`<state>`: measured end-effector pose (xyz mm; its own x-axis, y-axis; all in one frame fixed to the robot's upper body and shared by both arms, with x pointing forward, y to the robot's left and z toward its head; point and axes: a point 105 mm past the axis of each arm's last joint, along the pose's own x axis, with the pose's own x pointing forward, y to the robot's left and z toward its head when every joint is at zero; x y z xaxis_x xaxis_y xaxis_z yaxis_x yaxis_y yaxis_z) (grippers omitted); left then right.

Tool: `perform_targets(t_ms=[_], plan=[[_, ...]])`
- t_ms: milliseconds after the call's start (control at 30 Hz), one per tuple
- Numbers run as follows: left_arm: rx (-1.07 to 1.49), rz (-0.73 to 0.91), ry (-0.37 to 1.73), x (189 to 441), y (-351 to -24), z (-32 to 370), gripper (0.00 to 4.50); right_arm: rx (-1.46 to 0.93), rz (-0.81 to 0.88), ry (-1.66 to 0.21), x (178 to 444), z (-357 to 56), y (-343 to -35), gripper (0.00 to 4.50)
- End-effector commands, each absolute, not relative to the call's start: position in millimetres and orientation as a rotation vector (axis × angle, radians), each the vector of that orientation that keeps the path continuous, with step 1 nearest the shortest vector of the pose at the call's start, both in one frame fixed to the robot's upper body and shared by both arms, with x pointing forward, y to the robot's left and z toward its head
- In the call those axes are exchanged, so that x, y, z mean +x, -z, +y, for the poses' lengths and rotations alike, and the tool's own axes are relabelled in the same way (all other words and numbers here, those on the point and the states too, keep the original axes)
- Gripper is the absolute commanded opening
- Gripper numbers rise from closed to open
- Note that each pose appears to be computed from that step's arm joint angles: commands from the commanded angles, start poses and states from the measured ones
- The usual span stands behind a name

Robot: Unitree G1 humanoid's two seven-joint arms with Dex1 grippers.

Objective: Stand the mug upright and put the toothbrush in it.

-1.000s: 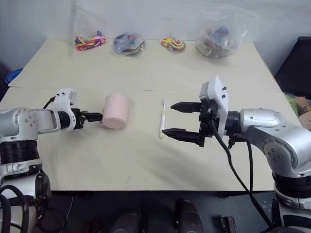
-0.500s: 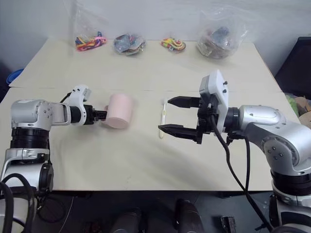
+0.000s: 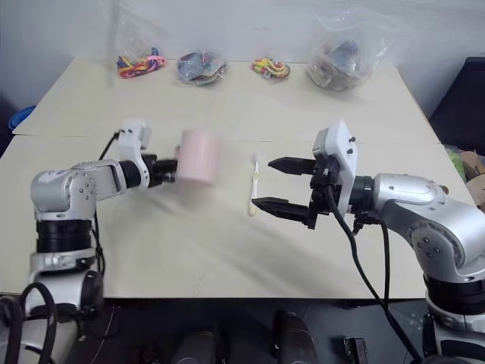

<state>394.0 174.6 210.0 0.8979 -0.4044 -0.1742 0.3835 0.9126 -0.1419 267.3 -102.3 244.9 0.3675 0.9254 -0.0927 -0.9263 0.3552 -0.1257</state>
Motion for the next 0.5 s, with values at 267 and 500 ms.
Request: perform_targets(t_ms=[267,500], plan=[[0.214,-0.290,0.132,389,-182,170,0.04,-0.124,-0.035,-1.130,275,-103,-248,4.50],[0.215,-0.301,0.159,384,-161,164,0.55,-0.108,0.006,-1.147,274,-102,-243,4.50]])
